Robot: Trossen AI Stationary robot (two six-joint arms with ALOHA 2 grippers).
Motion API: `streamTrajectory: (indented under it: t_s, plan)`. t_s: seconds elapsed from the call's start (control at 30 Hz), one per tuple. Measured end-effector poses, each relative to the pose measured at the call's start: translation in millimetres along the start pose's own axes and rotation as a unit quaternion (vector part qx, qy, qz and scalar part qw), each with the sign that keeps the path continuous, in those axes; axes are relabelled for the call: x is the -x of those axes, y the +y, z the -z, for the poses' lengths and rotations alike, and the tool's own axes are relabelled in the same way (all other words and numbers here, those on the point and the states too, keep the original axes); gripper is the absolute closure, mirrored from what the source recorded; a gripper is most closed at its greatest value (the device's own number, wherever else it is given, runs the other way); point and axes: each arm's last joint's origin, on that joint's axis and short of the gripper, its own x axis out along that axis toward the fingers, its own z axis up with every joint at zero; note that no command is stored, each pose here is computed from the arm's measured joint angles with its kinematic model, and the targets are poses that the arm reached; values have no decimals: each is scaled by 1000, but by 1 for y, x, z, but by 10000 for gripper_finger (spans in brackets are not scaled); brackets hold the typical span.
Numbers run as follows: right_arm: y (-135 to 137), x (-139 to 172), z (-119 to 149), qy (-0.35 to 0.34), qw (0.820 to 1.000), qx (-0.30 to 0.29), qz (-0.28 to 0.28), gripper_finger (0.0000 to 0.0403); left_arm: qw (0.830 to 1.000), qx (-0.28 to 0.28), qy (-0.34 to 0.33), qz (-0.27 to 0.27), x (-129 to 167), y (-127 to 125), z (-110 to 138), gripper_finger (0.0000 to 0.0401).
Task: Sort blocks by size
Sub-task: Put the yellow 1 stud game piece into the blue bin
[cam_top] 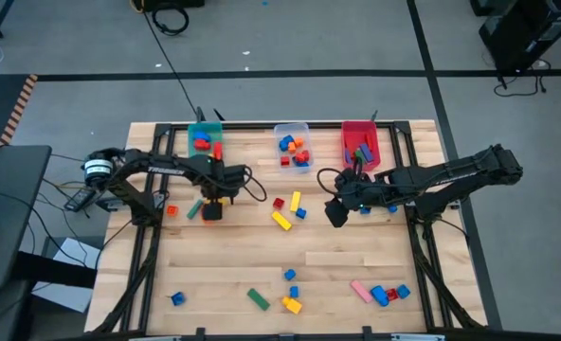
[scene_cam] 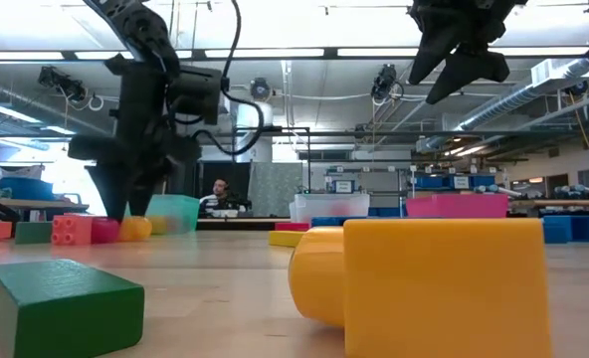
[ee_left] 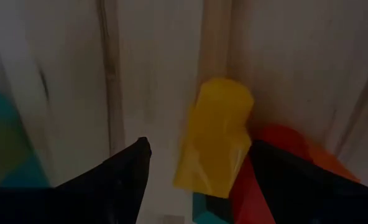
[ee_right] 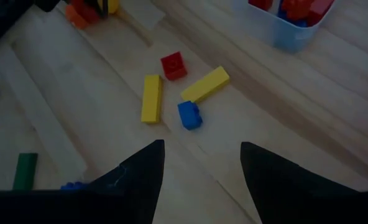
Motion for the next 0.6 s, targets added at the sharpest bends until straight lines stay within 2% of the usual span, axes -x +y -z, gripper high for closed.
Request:
streamTrajectory:
  t_s: [0.33, 0.43, 0.6]
  plan:
    - [1, 0, -1, -7, 1000, -3, -6, 178, 1000, 0, 8, 1, -20, -3, 11, 126]
    - [2, 0, -2, -10, 1000, -5, -9, 178, 1000, 10, 4, 3, -20, -4, 12, 157]
    - [2, 0, -2, -10, 1000, -5, -9, 178, 999, 32, -4, 4, -19, -3, 9, 239]
